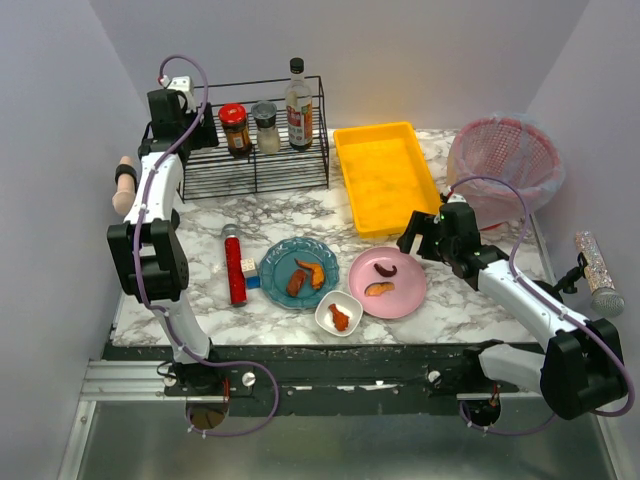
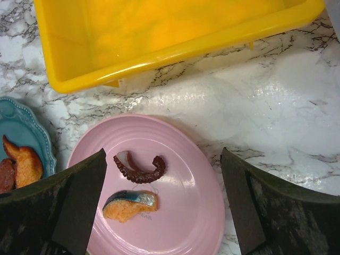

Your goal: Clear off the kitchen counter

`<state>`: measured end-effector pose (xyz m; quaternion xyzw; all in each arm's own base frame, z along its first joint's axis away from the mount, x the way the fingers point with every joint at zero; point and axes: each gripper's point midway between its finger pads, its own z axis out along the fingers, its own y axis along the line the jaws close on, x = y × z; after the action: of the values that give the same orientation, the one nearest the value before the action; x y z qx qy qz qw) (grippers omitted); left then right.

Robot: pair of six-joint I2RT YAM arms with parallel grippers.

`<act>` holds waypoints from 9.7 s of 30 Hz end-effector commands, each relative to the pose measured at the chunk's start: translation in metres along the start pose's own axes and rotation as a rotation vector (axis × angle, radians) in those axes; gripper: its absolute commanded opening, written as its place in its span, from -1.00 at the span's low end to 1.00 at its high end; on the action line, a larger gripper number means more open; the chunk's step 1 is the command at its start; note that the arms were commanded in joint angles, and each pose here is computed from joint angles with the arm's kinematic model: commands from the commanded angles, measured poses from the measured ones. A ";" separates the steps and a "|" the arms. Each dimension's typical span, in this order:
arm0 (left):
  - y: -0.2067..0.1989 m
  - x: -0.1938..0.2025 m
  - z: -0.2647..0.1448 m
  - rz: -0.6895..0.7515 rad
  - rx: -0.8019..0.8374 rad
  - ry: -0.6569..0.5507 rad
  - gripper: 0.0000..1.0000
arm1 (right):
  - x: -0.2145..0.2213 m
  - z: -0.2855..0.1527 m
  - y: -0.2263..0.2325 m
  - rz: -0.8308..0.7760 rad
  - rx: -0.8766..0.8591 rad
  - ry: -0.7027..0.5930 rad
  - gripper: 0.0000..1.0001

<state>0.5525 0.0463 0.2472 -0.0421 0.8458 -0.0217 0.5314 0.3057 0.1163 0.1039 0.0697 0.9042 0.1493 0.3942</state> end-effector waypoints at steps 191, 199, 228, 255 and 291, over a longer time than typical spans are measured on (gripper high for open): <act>-0.379 0.301 -0.156 0.159 0.837 0.571 -1.00 | 0.118 -0.017 -0.029 0.306 0.020 0.193 0.49; -0.386 0.299 -0.164 0.098 0.931 0.604 -1.00 | 0.116 -0.013 -0.018 0.320 -0.052 0.178 0.45; -0.399 0.235 -0.186 0.068 1.007 0.541 -1.00 | 0.072 -0.038 0.025 0.325 -0.296 0.028 -0.74; -0.325 0.109 -0.185 0.015 0.758 0.315 0.45 | 0.011 -0.061 0.065 0.434 -0.406 0.004 -0.99; -0.223 0.081 -0.191 0.014 0.558 0.120 0.63 | -0.223 -0.144 -0.026 0.856 0.040 -0.514 -0.99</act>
<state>0.3471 -0.1883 0.2846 0.1162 0.8409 -0.2532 0.4639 0.3513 0.0439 0.3375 0.4276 0.7028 0.3022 0.4815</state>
